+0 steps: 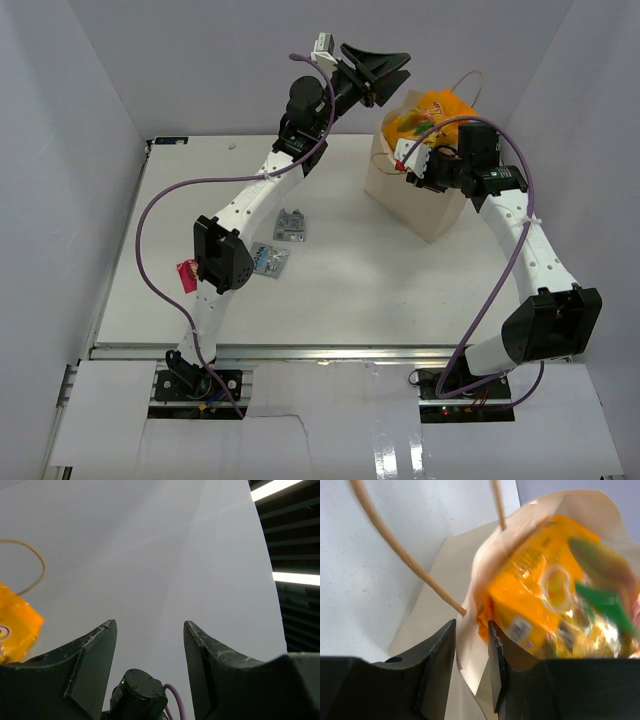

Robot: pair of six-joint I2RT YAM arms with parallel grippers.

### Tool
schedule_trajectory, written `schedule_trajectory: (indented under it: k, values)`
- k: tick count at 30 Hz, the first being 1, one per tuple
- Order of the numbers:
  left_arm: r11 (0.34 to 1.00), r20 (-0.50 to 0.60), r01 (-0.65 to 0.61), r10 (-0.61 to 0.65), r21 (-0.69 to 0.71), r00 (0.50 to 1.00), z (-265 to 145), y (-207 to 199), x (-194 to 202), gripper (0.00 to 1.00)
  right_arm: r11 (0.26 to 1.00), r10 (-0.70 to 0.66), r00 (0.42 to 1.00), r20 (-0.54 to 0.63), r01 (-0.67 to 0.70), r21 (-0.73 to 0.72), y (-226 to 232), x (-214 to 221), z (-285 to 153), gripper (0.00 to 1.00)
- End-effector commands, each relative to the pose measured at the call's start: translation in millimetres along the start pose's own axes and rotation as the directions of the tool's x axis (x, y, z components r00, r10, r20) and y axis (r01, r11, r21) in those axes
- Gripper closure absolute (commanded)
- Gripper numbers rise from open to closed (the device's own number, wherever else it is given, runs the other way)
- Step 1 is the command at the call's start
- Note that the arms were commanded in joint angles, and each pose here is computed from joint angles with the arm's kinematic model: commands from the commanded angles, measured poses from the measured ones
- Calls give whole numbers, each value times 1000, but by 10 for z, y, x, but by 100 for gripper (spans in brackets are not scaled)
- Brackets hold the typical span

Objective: Place the snacks into the paper bag

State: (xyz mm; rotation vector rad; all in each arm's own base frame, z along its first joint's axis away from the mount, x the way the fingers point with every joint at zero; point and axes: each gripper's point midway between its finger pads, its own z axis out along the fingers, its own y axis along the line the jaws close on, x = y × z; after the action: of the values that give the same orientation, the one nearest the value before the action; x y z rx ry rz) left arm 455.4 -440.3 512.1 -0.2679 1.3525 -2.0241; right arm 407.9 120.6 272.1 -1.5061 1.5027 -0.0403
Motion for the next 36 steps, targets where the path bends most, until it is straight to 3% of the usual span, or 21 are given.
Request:
schedule_trajectory:
  k: [1,11,15,17,18,19,21,22,23,25,26,27,28,29,30,32,36]
  values:
    - [996,-9,-31,32,87,999,-43,-461,-7,34,999,2,1000,8,-2,43,-83,-38,-18,63]
    - [990,9,-88,88,114,996,-95,-643,-123,33,996,72,997,14,-72,61,-178,-55,15,66]
    - [974,24,-181,179,137,984,-233,-924,-244,33,989,125,991,40,-127,70,-256,-115,-2,69]
    - [966,26,-235,234,106,972,-318,-857,-332,33,987,142,988,59,-147,71,-291,-158,-22,70]
    - [953,17,-273,273,131,962,-426,-1095,-313,33,983,162,984,74,-167,80,-334,-203,-54,70]
    - [945,3,-315,316,88,949,-485,-914,-324,33,980,173,979,108,-182,76,-364,-284,-89,66]
    - [917,-10,-395,396,60,918,-673,-921,-405,32,971,197,967,165,-215,104,-498,-423,-234,55]
    - [898,-2,-437,438,47,899,-842,-1156,-406,32,959,232,948,219,-261,113,-598,-591,-350,42]
    - [865,-14,-501,501,-40,866,-982,-884,-523,30,950,242,937,251,-281,134,-694,-687,-467,37]
    - [808,-8,-559,567,-187,823,-1309,-943,-644,29,928,260,904,340,-331,171,-918,-985,-725,24]
    - [723,-45,-632,648,-279,760,-1488,-730,-757,28,918,263,892,368,-349,190,-1010,-1073,-841,20]
    - [676,-90,-635,655,-373,750,-1688,-566,-786,24,909,268,878,396,-367,199,-1078,-1168,-931,17]
    - [620,-57,-664,712,-417,700,-1886,-792,-841,22,903,242,866,439,-366,225,-1198,-1338,-1101,13]
    - [574,-69,-673,735,-466,674,-2054,-755,-902,20,889,269,844,465,-403,217,-1230,-1414,-1167,11]
    - [507,-124,-683,749,-526,651,-2269,-505,-919,18,885,268,833,485,-412,219,-1263,-1483,-1224,10]
    - [408,-165,-673,769,-617,618,-2728,-376,-909,15,882,264,801,538,-426,201,-1295,-1660,-1359,8]
    - [316,-189,-608,760,-729,622,-3353,-206,-812,15,901,331,768,549,-430,58,-1038,-1904,-1191,11]
